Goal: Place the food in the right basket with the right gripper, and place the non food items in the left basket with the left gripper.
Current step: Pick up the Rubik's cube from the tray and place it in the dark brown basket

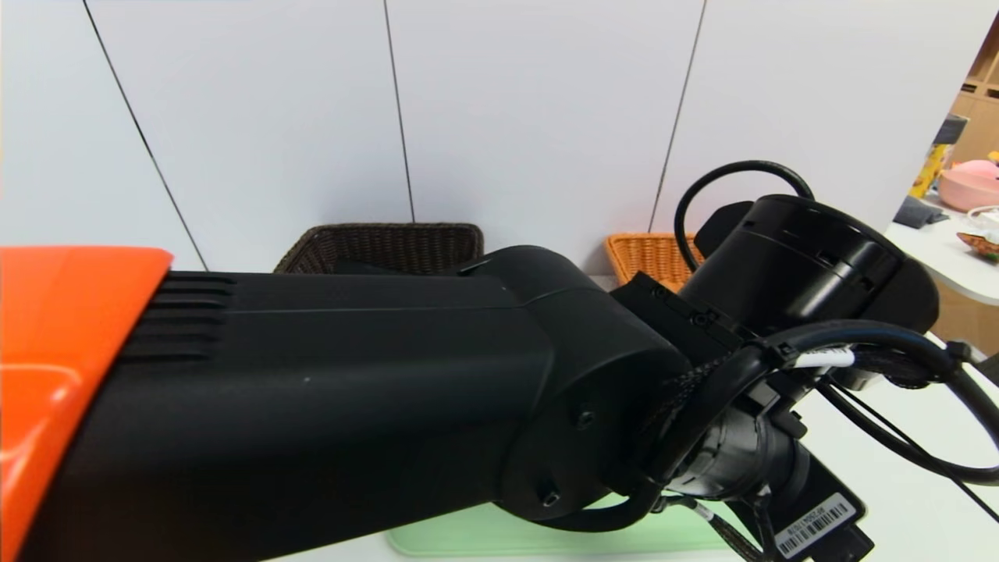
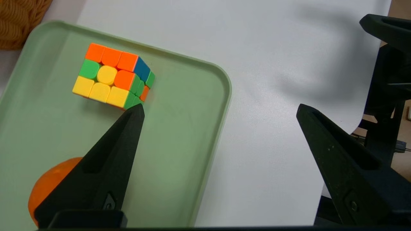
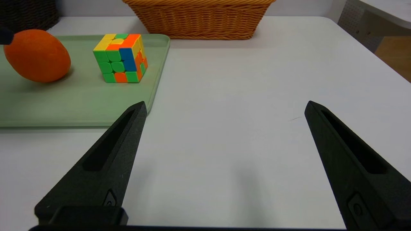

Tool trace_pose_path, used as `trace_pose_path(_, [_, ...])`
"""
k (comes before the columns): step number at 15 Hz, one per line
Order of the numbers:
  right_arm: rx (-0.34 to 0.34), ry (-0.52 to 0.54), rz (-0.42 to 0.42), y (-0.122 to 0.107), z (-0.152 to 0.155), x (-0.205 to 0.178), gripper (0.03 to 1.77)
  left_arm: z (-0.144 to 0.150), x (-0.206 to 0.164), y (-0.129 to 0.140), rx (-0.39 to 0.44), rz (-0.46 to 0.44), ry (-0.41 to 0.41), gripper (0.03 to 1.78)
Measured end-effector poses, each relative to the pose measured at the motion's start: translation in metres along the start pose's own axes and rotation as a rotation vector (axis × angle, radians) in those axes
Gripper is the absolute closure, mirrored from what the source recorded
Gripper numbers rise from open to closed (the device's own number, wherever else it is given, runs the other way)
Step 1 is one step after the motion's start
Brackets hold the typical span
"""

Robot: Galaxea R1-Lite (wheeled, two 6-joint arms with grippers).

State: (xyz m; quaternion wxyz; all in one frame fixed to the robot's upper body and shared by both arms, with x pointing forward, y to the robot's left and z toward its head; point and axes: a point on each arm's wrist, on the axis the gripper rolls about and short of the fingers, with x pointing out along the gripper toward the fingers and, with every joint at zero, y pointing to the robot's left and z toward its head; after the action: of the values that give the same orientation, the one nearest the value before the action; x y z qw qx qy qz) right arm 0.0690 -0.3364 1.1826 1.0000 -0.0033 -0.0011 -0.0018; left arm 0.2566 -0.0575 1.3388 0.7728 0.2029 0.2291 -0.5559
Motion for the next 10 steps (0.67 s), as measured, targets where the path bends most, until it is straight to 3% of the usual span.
trace_pose_path(6, [-0.001, 0.000, 0.000, 0.000, 0.000, 0.000, 0.10, 0.003, 0.038, 0.021, 0.101, 0.009, -0.123, 0.12])
trace_pose_path(10, [0.000, 0.000, 0.000, 0.000, 0.000, 0.000, 0.10, -0.005, 0.060, 0.044, 0.091, 0.020, -0.172, 0.12])
